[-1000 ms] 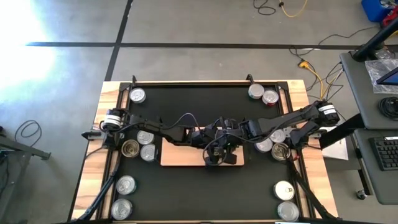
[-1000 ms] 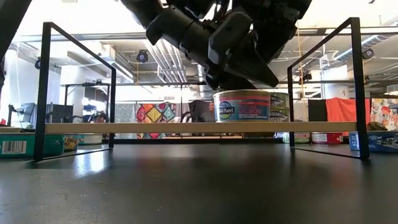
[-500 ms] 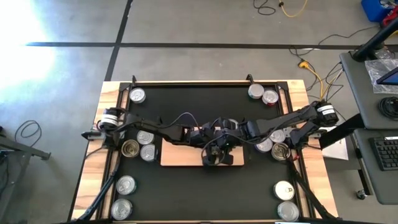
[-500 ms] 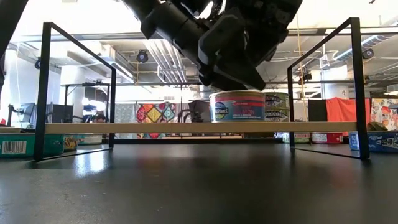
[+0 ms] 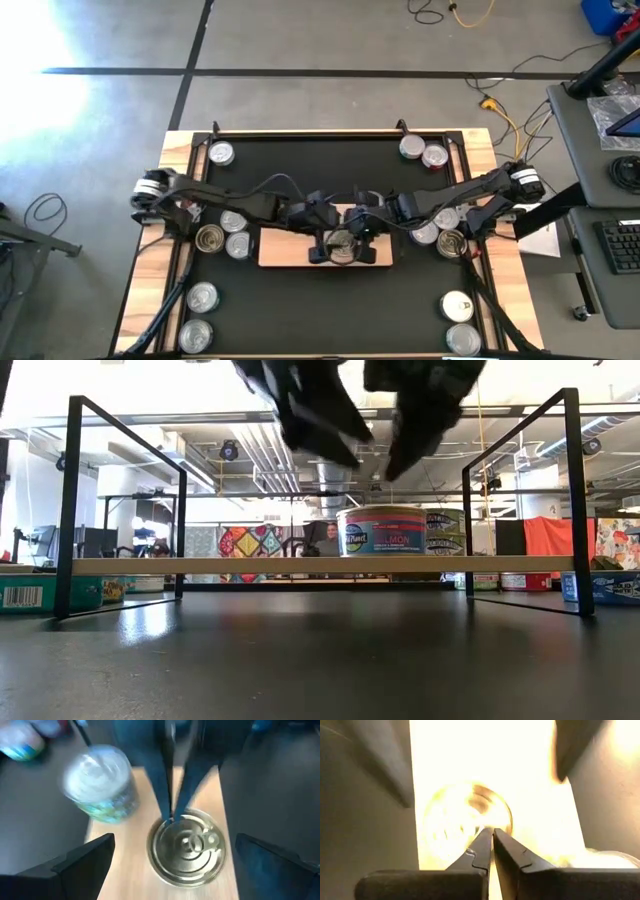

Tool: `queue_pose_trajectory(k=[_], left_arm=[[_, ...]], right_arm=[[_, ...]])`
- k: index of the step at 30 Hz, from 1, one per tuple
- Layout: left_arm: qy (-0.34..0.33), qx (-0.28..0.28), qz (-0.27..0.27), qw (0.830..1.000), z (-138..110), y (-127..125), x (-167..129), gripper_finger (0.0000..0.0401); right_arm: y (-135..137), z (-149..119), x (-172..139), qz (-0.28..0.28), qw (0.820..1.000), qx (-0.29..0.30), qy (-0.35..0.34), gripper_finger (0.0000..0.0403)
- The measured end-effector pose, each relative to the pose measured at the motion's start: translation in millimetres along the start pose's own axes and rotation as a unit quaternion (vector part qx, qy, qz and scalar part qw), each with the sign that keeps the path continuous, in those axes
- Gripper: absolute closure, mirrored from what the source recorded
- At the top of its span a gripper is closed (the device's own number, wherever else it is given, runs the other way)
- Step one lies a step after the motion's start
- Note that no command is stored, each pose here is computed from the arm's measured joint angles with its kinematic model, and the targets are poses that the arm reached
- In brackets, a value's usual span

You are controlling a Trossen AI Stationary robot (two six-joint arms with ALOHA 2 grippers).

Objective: Stack canned seafood by type on shelf
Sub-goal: Put the bottom right blue and orange tuna can on the shelf

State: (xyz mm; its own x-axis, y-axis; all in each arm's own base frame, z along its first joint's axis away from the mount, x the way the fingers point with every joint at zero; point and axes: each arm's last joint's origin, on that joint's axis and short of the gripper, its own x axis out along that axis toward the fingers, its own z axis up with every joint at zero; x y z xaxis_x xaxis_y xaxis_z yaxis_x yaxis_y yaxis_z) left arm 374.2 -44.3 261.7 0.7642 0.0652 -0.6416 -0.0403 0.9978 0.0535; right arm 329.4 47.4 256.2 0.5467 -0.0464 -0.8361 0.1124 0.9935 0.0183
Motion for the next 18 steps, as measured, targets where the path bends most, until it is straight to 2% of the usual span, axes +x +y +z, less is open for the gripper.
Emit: queue_pose_trajectory(k=[5, 8, 13, 18], left_arm=[[-0.016, -0.027, 0.022, 0.999, -5, 5, -42, 0.0003], [-0.015, -0.051, 0.047, 0.997, -18, 11, -63, 0.0003], [-0.005, -0.088, 0.104, 0.991, -48, 23, -80, 0.0003], [-0.032, -0.128, 0.125, 0.983, -53, 31, -96, 0.0003]], right_arm=[[0, 2, 0, 0.003, 1.000, -0.002, -0.013, 0.0390], [1, 2, 8, 0.007, 1.000, -0.001, -0.028, 0.0390], [5, 1, 22, 0.047, 0.998, -0.022, -0.029, 0.0390], [6, -2, 33, 0.046, 0.998, -0.032, -0.011, 0.0390]])
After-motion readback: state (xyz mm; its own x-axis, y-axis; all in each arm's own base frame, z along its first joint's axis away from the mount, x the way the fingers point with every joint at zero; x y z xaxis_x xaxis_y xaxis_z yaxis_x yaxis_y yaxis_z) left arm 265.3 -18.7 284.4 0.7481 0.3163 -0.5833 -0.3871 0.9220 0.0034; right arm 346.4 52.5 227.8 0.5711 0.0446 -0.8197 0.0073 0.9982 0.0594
